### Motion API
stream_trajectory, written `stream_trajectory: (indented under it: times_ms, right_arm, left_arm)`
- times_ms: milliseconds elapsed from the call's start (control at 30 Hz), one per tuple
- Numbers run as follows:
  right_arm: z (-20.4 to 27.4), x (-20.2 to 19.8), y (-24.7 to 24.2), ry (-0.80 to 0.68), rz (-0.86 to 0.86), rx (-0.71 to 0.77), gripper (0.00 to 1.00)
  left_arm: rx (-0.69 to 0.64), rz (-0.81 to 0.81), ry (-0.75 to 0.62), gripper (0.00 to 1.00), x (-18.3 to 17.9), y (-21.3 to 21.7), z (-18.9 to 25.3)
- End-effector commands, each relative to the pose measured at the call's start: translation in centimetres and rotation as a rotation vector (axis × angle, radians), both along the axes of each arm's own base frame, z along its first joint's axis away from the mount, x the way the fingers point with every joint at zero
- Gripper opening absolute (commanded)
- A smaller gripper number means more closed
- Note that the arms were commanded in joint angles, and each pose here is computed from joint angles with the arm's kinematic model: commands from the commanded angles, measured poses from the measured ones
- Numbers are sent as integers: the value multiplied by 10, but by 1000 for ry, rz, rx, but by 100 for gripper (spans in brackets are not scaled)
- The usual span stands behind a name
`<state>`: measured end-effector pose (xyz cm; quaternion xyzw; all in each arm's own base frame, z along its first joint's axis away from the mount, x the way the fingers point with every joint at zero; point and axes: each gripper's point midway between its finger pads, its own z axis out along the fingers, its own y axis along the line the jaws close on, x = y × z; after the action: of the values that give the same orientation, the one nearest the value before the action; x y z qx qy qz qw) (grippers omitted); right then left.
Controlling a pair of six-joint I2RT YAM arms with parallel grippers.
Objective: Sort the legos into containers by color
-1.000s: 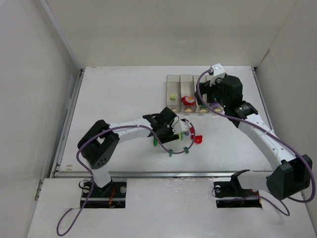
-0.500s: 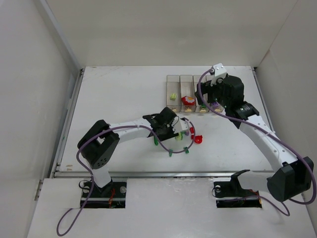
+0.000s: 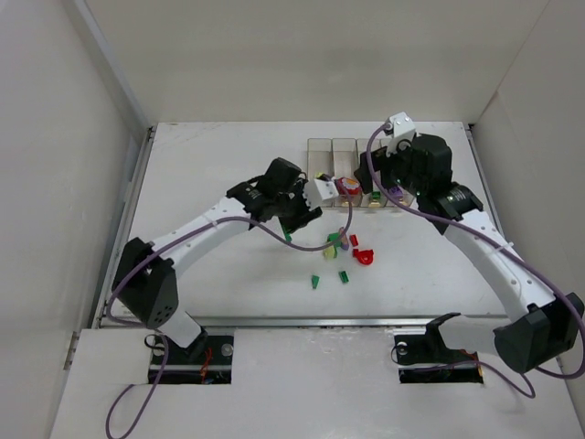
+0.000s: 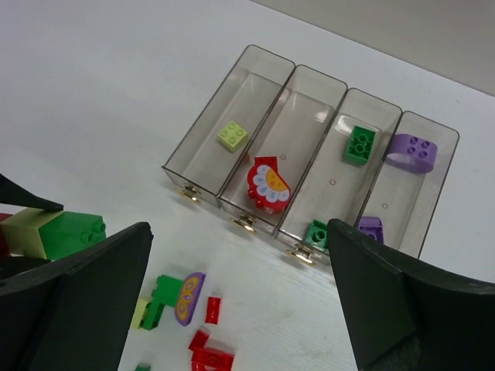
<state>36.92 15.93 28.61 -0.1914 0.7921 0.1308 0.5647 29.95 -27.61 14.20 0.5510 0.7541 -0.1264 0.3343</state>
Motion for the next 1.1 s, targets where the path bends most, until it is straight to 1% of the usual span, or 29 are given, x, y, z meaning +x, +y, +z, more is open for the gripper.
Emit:
stream_trajectory:
  times_ms: [0, 33, 67, 133, 167, 233, 267, 300, 367, 400, 533, 600, 633, 700, 833, 933, 1000, 1067]
  right_arm:
    - [28, -7, 11, -35, 25, 25, 100]
    - [26, -9, 14, -24, 42, 27, 100]
    - [27, -15, 23, -16, 100, 44, 100]
    - [40, -26, 36, -30, 177, 72, 100]
    - [41, -36, 50, -21, 259, 92, 100]
    - [59, -53, 63, -60, 369, 136, 100]
    - [55, -60, 71, -55, 430, 152, 100]
    - [62, -78, 82, -66, 548, 186, 100]
    - [64, -90, 93, -78, 644, 223, 100]
    - [66, -106, 100, -65, 744, 245, 100]
    - [67, -122, 114, -3, 898, 293, 100]
    - [65, -122, 118, 17, 938, 308, 100]
    - [63, -125, 120, 31, 964, 315, 98]
    - [62, -121, 122, 54, 958, 325, 97]
    - [50, -112, 125, 102, 926, 333, 91]
    - [51, -109, 125, 91, 915, 330, 86]
    - [51, -109, 125, 91, 915, 330, 81]
    - [54, -107, 126, 81, 925, 332, 74]
  left_arm:
    - [-121, -115, 3, 0, -26, -15, 48]
    - [-149, -133, -31, 0, -28, -16, 64]
    - [-173, -141, -51, 0, -28, -17, 73]
    - [-248, -138, -92, 0, -28, -23, 96]
    - [-290, -138, -117, 0, -31, -24, 112]
    - [-350, -143, -145, 0, -34, -27, 131]
    - [-384, -142, -178, 0, -34, -26, 144]
    - [-397, -137, -182, 0, -35, -26, 146]
    - [-415, -149, -201, 0, -39, -28, 154]
    - [-411, -140, -206, 0, -37, -27, 154]
    - [-406, -153, -237, 0, -42, -24, 161]
    - [-403, -151, -257, 0, -41, -22, 164]
    - [-403, -151, -257, 0, -41, -22, 164]
    - [-409, -152, -265, 0, -42, -21, 165]
    - [-431, -149, -283, 0, -43, -23, 171]
    - [-435, -144, -275, 0, -45, -22, 170]
    - [-435, -144, -275, 0, -45, -22, 170]
    - [-435, -144, -275, 0, -45, -22, 170]
